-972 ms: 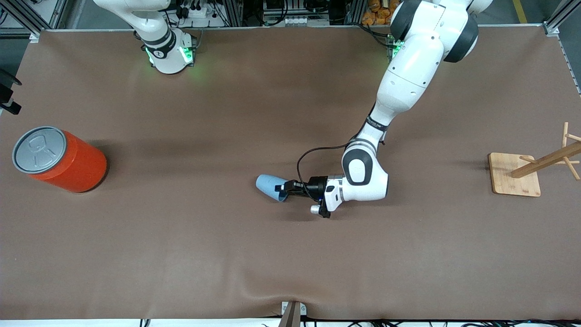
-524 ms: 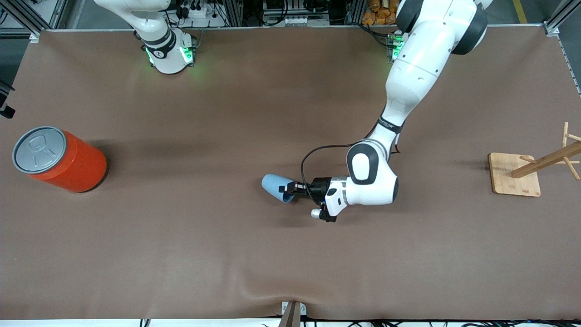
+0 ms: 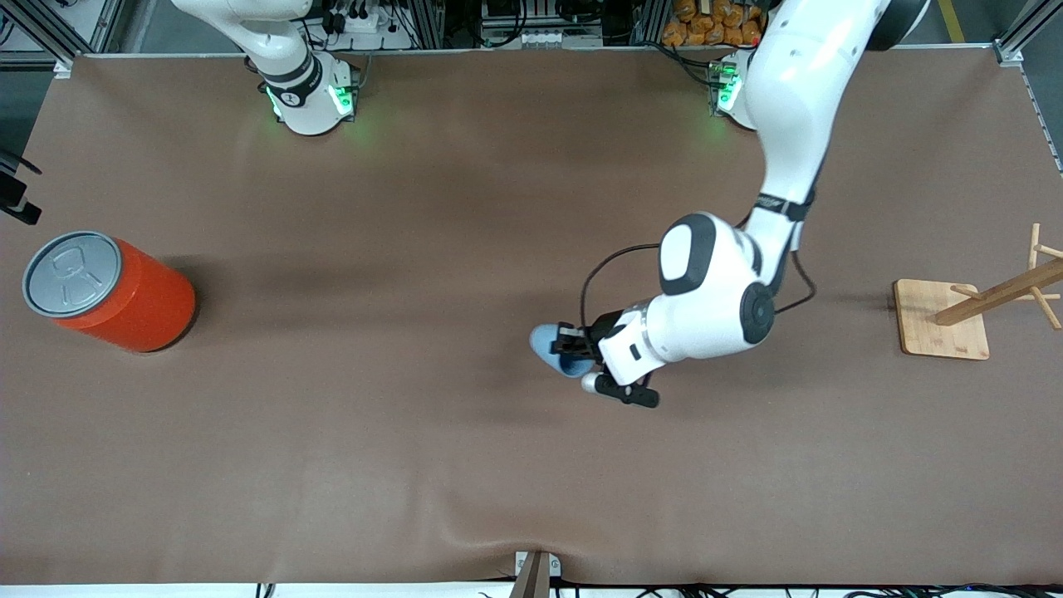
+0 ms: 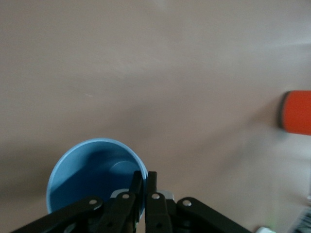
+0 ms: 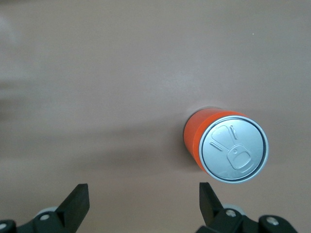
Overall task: Flip cup
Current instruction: 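Lift the cup with the left gripper and turn it upright, then lower the upright cup onto the table beside the wooden stand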
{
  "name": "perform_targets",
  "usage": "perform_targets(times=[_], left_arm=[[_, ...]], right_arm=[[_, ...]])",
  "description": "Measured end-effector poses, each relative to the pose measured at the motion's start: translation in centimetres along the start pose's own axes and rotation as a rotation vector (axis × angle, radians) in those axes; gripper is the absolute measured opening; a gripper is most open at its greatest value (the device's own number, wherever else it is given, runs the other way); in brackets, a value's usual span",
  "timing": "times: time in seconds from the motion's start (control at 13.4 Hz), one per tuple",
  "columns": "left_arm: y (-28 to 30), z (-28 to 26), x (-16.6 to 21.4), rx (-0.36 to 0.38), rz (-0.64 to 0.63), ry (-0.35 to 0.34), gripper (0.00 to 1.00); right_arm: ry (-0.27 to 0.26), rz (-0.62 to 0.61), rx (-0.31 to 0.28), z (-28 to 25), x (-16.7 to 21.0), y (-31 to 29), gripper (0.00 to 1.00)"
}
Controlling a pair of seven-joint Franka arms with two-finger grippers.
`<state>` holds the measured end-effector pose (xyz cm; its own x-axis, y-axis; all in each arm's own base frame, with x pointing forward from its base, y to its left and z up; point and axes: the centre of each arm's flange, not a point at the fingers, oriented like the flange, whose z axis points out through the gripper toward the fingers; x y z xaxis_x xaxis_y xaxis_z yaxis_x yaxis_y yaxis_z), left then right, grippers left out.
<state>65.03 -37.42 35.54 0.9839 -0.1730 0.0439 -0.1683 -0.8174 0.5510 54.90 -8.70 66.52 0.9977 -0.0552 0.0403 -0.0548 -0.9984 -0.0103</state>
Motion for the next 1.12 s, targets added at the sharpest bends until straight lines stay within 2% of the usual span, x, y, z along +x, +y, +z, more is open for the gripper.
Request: perform_targets(times=[0.15, 0.3, 0.67, 0.9, 1.12], left_arm=[[-1.8, -3.8, -0.5, 0.154, 0.061, -0.021, 0.05], [-3.4, -6.8, -1.4, 0.278, 0.093, -0.042, 0.05], [-7.6, -8.9, -4.8, 0.625, 0.033, -0.054, 0.05], [-13.7, -9.2, -5.8, 0.659, 0.017, 0.022, 0.05], [-18.1, -7.4, -10.4, 0.652, 0.034, 0.083, 0.05]], right_arm=[[-0.001, -0.046, 0.002, 0.1, 0.3, -2.6, 1.0], [-0.008, -0.078, 0.003, 0.5, 0.5, -4.4, 1.0], [-0.049, -0.057, 0.003, 1.3, 0.3, -3.2, 1.0], [-0.061, -0.063, 0.005, 1.4, 0.2, -3.4, 1.0], [-0.068, -0.101, 0.01, 1.6, 0.2, -3.9, 1.0]])
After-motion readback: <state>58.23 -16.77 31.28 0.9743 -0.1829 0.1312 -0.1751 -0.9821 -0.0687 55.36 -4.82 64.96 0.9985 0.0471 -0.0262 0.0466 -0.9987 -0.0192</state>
